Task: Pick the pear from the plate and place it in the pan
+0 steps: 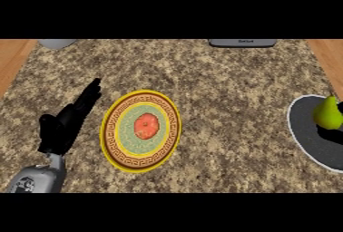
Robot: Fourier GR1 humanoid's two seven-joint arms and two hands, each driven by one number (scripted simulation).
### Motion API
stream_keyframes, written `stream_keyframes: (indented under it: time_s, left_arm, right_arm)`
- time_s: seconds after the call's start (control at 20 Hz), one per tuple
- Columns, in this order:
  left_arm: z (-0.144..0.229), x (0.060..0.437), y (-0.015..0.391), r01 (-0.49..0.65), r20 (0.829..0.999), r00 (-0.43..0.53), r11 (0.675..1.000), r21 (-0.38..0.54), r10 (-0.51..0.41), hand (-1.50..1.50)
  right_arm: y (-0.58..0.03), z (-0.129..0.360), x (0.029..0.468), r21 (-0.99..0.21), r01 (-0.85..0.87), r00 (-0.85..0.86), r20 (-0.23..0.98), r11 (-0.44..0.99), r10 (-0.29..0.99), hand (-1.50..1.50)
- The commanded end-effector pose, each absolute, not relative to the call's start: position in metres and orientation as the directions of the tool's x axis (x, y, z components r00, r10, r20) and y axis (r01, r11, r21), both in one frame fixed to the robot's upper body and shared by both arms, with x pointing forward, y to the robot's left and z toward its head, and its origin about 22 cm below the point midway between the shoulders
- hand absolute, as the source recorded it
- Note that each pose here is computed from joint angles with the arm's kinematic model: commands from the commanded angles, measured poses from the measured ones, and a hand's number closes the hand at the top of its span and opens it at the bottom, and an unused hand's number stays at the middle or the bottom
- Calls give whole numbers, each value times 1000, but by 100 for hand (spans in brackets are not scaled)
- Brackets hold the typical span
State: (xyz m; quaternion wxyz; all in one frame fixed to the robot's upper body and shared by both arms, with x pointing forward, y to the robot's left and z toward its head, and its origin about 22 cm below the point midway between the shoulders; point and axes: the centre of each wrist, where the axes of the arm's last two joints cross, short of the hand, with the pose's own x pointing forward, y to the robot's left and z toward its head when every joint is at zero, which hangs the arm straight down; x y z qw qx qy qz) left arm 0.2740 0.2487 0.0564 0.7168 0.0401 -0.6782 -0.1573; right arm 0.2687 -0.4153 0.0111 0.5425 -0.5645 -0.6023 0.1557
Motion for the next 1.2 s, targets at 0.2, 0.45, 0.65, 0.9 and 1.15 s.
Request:
stream_keyframes:
  time_s: [0.2, 0.45, 0.65, 0.9, 1.15]
  left_arm:
    - [42, 281, 242, 177, 961, 26, 948, 265, -274, 0]
    - [60, 284, 252, 191, 958, 12, 942, 278, -285, 0]
    - [53, 280, 229, 193, 962, -1, 944, 268, -273, 0]
    - [49, 275, 246, 194, 959, 2, 941, 279, -285, 0]
    - [51, 284, 242, 190, 960, 11, 944, 271, -279, 0]
  right_arm:
    - [-463, -8, 282, -793, 515, 224, 492, 326, 841, 150]
    - [-469, -7, 293, -875, 292, 491, 484, 386, 724, -150]
    - [-481, -9, 290, -820, 319, 413, 572, 476, 708, -150]
    - [-464, -18, 300, -652, 473, 290, 751, 593, 593, -150]
    - [-489, 12, 303, -407, 609, 85, 887, 681, 455, -150]
